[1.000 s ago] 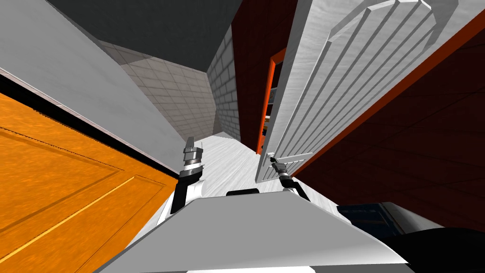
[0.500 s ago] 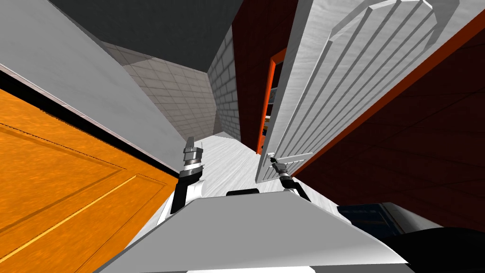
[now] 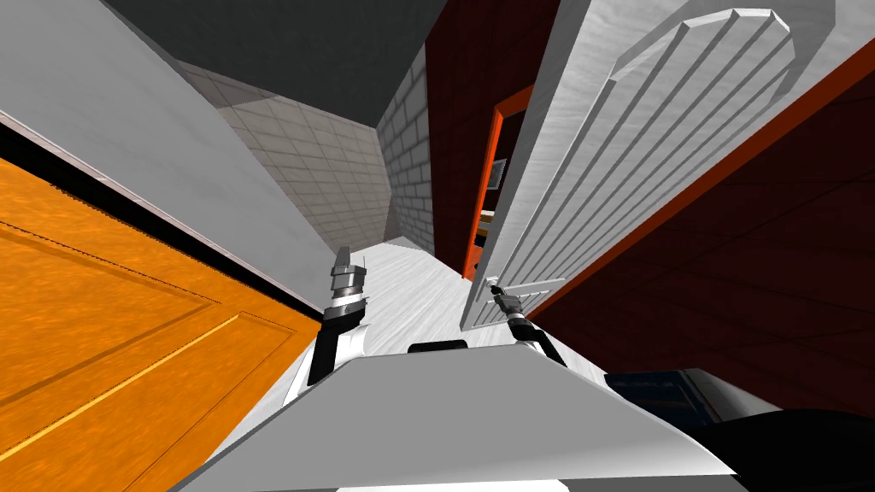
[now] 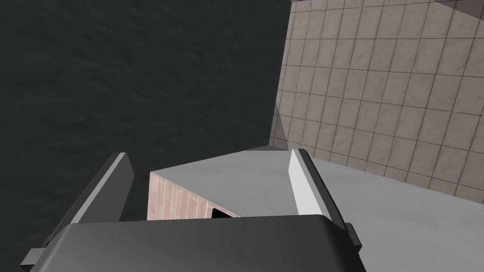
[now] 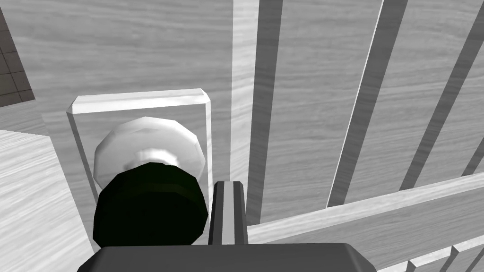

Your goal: Pull the door open

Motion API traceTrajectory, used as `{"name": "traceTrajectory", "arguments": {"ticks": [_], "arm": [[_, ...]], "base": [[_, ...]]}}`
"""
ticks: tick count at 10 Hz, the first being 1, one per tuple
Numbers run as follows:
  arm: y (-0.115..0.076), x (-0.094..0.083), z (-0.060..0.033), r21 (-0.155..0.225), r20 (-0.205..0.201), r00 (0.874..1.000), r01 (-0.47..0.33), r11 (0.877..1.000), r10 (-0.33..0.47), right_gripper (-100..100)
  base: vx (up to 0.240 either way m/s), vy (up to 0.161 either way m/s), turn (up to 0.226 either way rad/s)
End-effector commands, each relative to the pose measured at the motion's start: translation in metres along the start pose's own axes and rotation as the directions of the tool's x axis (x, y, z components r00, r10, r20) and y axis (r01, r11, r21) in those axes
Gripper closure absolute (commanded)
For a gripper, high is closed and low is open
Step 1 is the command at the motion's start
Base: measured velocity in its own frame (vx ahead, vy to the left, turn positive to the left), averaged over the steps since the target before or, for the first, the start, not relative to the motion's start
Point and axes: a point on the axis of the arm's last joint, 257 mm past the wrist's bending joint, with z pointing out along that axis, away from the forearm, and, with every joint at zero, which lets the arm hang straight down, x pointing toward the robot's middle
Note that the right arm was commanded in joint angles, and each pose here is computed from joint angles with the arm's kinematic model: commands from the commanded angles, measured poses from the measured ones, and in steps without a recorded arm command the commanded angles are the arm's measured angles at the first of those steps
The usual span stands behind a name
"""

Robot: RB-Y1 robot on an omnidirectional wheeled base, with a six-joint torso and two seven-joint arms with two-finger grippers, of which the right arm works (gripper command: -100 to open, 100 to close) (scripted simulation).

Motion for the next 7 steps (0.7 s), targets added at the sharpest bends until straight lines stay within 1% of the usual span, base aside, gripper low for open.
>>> {"name": "traceTrajectory", "arguments": {"ticks": [1,4,5,6,7], "arm": [[-0.006,0.002,0.0005,0.009,-0.004,1.0,-0.005,1.0,0.005,100],[-0.006,0.002,0.0005,0.009,-0.004,1.0,-0.005,1.0,0.005,100],[-0.01,0.001,-0.0011,0.027,-0.003,1.0,-0.003,1.0,0.003,-100],[-0.012,0.001,-0.0016,0.034,-0.004,1.0,-0.004,0.999,0.004,-100],[-0.017,0.002,-0.0026,0.048,-0.005,1.0,-0.005,0.999,0.006,-100]], "base": [[-0.009,-0.011,0.005],[0.0,0.0,0.0],[-0.15,-0.002,0.111],[-0.204,-0.043,0.151],[-0.192,-0.086,0.134]]}}
